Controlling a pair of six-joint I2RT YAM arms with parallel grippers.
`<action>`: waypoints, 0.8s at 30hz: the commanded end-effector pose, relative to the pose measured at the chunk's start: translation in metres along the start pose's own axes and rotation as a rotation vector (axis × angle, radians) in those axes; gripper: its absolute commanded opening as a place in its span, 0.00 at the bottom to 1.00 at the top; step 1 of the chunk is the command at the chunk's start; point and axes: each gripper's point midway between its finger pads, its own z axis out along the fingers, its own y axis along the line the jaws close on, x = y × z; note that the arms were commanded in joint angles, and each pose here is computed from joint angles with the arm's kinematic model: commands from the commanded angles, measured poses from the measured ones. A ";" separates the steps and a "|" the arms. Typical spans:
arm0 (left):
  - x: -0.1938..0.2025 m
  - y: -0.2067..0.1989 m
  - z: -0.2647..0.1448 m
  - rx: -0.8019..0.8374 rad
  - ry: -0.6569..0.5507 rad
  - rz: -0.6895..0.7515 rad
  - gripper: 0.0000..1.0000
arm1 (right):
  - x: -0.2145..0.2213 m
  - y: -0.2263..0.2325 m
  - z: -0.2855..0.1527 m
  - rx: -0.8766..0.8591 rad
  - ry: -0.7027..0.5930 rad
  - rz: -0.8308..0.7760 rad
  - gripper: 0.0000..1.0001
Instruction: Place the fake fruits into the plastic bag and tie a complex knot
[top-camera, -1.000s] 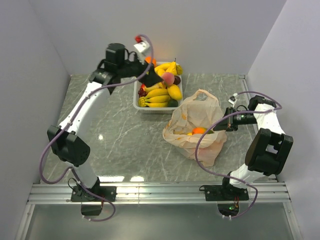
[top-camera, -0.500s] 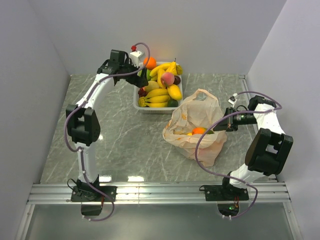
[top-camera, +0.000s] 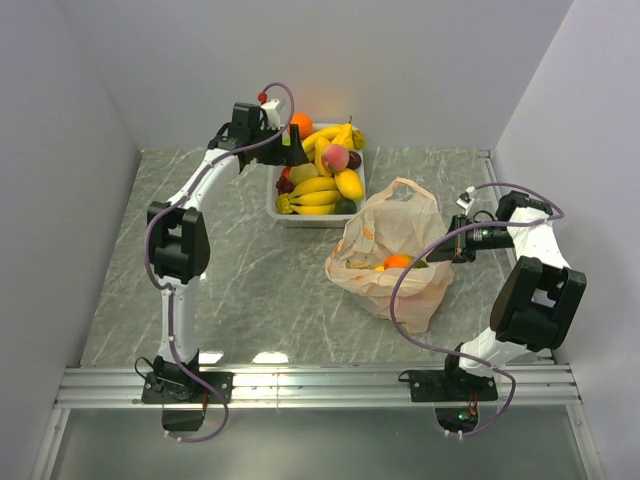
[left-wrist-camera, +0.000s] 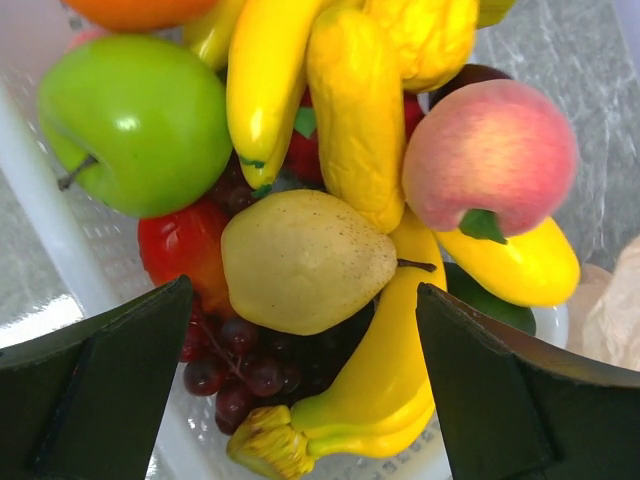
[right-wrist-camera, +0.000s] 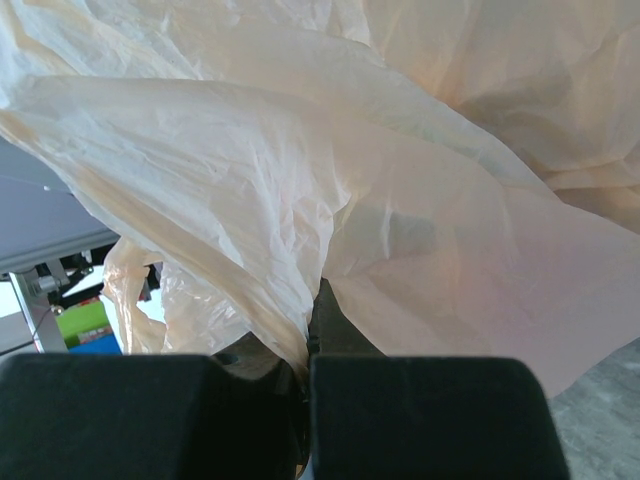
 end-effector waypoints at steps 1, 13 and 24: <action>-0.013 -0.007 0.009 -0.028 -0.050 -0.044 0.99 | -0.008 0.005 -0.004 0.001 -0.024 -0.029 0.00; -0.035 0.000 -0.024 -0.036 -0.111 0.200 0.91 | -0.007 0.005 -0.006 -0.002 -0.026 -0.035 0.00; -0.069 0.008 -0.025 -0.005 -0.311 0.493 0.90 | -0.006 0.006 -0.008 -0.001 -0.027 -0.033 0.00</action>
